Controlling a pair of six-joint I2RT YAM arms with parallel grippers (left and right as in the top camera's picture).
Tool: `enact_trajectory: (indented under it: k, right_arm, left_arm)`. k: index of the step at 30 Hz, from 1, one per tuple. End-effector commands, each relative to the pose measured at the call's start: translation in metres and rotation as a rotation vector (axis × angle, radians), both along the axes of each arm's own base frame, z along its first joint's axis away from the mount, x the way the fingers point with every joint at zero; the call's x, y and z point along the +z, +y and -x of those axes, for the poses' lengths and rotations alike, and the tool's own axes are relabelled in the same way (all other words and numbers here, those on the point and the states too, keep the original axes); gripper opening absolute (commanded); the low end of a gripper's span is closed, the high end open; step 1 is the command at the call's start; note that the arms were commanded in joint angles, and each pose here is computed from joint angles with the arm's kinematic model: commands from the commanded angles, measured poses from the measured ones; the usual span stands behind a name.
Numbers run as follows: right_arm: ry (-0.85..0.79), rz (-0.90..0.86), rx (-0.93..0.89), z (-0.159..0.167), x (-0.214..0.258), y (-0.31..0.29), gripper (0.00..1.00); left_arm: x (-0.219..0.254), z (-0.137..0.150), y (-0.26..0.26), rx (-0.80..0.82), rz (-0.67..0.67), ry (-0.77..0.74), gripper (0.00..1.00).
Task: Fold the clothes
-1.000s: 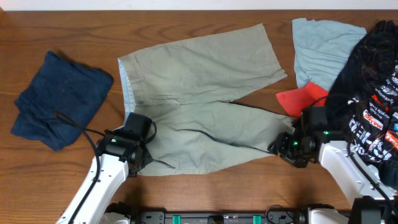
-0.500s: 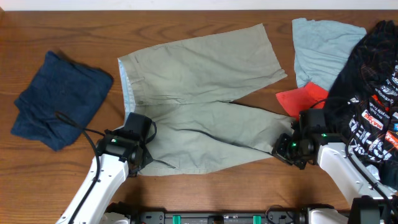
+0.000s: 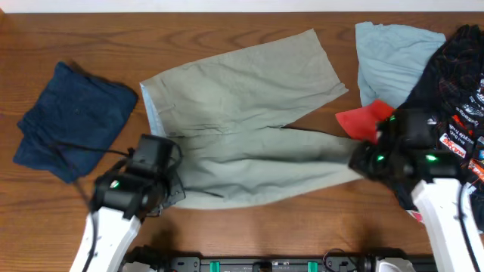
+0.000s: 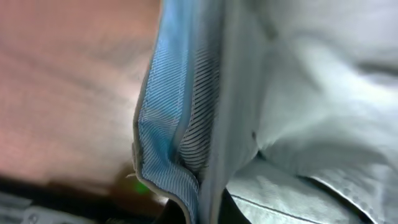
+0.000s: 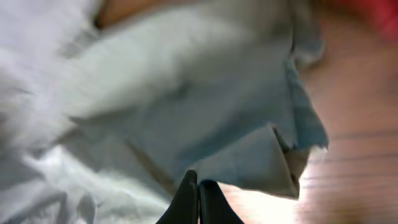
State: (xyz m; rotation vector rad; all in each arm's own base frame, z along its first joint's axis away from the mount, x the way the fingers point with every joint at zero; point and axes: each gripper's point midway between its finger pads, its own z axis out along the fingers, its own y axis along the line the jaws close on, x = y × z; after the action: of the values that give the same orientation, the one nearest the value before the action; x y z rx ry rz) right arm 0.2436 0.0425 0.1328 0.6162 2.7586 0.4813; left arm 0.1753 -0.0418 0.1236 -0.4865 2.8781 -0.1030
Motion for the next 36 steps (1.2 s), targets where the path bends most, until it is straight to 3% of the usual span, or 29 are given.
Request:
enact_trajectory:
  k: [1,10,14,18,28,36]
  right_arm:
    - [-0.107,0.099,-0.003,-0.01,0.039,-0.018,0.01]
    - [-0.147,0.244,-0.011,0.001,0.094,-0.041,0.01]
    - [-0.205,0.284,0.026,0.0,0.12,-0.044,0.01]
    - [-0.276,0.313,0.058,-0.011,0.138,-0.045,0.01]
    - [-0.489,0.311,0.064,-0.102,0.154,-0.04,0.01]
    - [-0.562,0.234,0.216,-0.18,0.12,0.003,0.01]
  left_arm:
    - [0.036,-0.005,-0.02,-0.085,0.118,-0.12,0.06]
    - [0.076,0.027,-0.06,-0.185,0.407,-0.2,0.06]
    - [0.083,0.042,-0.056,-0.179,0.42,-0.233,0.06]
    - [0.088,0.038,-0.043,-0.13,0.365,-0.309,0.06]
    - [0.101,-0.019,0.017,0.267,0.137,-0.508,0.06]
    - [0.078,-0.05,0.03,0.483,0.064,-0.442,0.06]
